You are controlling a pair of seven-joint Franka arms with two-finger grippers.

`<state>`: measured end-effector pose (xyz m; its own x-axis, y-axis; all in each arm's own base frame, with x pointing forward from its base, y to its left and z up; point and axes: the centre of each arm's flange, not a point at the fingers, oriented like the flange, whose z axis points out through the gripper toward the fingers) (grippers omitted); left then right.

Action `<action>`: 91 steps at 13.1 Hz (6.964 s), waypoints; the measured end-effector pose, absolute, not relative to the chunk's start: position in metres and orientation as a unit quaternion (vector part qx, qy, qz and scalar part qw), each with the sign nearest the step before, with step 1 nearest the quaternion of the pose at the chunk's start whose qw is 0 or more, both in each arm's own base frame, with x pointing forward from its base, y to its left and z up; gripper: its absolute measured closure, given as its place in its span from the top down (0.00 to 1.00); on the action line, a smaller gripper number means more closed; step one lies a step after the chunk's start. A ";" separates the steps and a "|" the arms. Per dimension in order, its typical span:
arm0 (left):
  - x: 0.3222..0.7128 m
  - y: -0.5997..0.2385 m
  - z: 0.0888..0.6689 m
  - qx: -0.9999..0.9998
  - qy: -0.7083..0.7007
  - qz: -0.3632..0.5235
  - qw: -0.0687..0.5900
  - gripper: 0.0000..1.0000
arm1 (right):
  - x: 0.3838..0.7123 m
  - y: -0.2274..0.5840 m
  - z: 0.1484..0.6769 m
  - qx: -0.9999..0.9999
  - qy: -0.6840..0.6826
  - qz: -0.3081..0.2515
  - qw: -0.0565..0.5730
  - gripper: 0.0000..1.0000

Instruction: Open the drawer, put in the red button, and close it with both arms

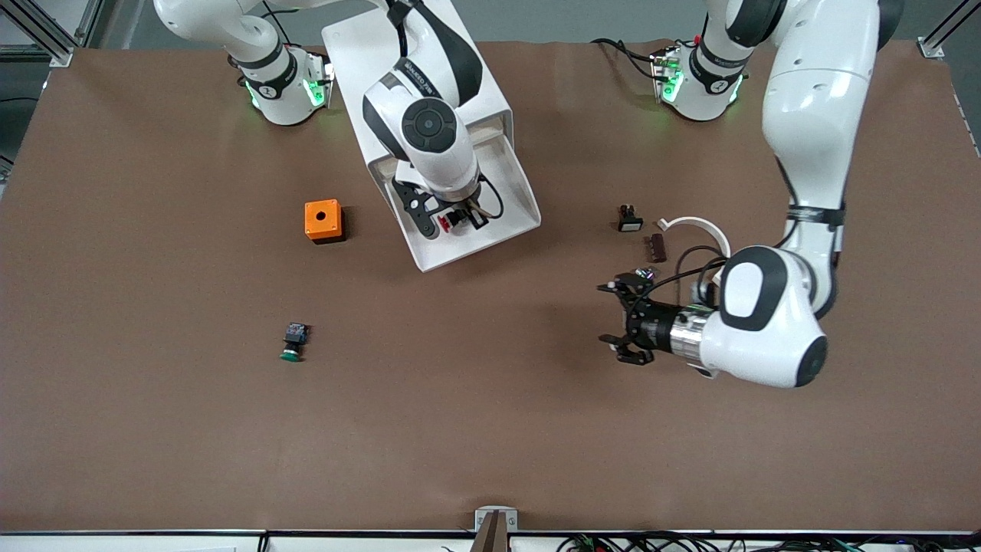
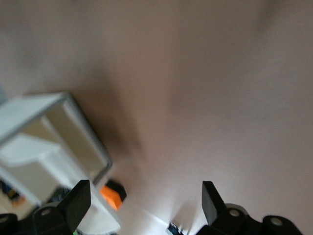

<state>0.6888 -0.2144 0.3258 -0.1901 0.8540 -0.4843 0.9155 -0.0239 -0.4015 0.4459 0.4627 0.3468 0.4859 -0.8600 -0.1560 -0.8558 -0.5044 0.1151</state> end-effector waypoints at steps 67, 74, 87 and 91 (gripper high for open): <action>0.639 -0.267 0.382 0.947 0.313 -0.070 0.032 1.00 | 0.495 -0.018 0.671 0.998 -0.058 -0.008 -0.027 1.00; 0.639 -0.080 0.512 0.977 0.201 -0.005 -0.069 1.00 | 0.495 -0.019 0.675 0.998 -0.059 -0.003 -0.027 1.00; 0.544 -0.021 0.635 0.998 0.065 0.003 -0.014 1.00 | 0.495 -0.019 0.676 0.998 -0.060 -0.002 -0.026 1.00; 0.543 -0.033 0.635 0.998 0.056 0.004 -0.014 1.00 | 0.494 -0.019 0.676 0.998 -0.060 -0.003 -0.026 1.00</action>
<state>0.5433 -0.0328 0.6346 0.9938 0.1111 0.0088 0.1113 -0.9934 -0.0283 0.4945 -0.0194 0.6758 0.9929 -0.1186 -0.0086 -0.1189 -0.9915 -0.0523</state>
